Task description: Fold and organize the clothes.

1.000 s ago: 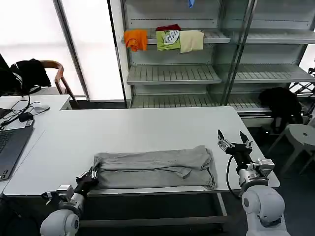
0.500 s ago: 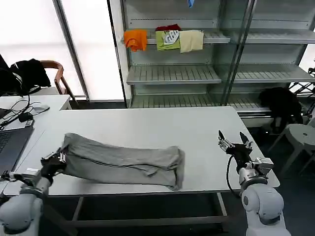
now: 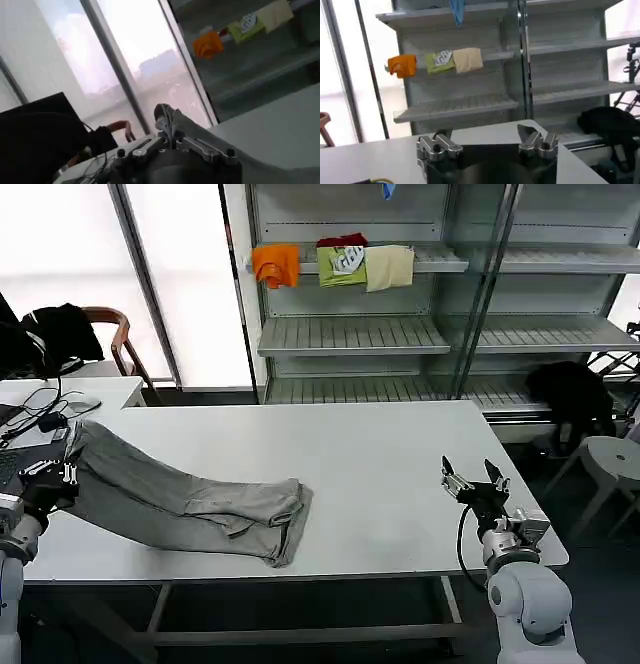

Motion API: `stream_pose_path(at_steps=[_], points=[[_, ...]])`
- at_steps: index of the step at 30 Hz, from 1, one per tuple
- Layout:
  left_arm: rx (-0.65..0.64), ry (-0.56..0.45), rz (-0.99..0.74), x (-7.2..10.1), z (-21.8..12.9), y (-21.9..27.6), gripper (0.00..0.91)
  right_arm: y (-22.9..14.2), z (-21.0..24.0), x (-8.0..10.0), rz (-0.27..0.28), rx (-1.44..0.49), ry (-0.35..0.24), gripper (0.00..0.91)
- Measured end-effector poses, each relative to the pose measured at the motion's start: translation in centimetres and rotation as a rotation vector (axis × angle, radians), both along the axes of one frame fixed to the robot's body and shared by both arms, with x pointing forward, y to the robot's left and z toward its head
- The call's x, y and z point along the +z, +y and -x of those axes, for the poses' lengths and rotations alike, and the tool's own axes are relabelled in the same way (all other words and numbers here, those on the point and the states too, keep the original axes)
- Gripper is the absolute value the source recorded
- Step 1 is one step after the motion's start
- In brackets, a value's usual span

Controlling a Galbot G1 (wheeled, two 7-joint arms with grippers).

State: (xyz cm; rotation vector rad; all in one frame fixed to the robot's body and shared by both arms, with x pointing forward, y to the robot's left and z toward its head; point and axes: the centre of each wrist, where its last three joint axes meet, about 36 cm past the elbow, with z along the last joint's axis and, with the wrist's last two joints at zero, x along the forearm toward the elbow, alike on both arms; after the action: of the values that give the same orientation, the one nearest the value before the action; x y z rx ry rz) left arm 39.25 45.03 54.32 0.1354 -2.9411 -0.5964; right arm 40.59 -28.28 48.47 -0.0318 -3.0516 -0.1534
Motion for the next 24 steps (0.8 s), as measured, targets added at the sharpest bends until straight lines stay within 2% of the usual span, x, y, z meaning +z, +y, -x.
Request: stream_pose_path(at_steps=[9, 18, 24], points=[[-0.116, -0.027, 0.108, 0.3, 0.9, -7.1, 0.010, 0.2, 0.7, -0.3, 0.003, -0.001, 0.008, 0.907], [-0.220, 0.014, 0.193, -1.9, 0.3, -15.1, 0.020, 0.2, 1.2, -0.9, 0.006, -0.004, 0.021, 0.907], [-0.264, 0.065, 0.255, -4.0, -0.7, -19.0, 0.020, 0.0, 1.3, -1.0, 0.016, -0.007, 0.025, 0.907]])
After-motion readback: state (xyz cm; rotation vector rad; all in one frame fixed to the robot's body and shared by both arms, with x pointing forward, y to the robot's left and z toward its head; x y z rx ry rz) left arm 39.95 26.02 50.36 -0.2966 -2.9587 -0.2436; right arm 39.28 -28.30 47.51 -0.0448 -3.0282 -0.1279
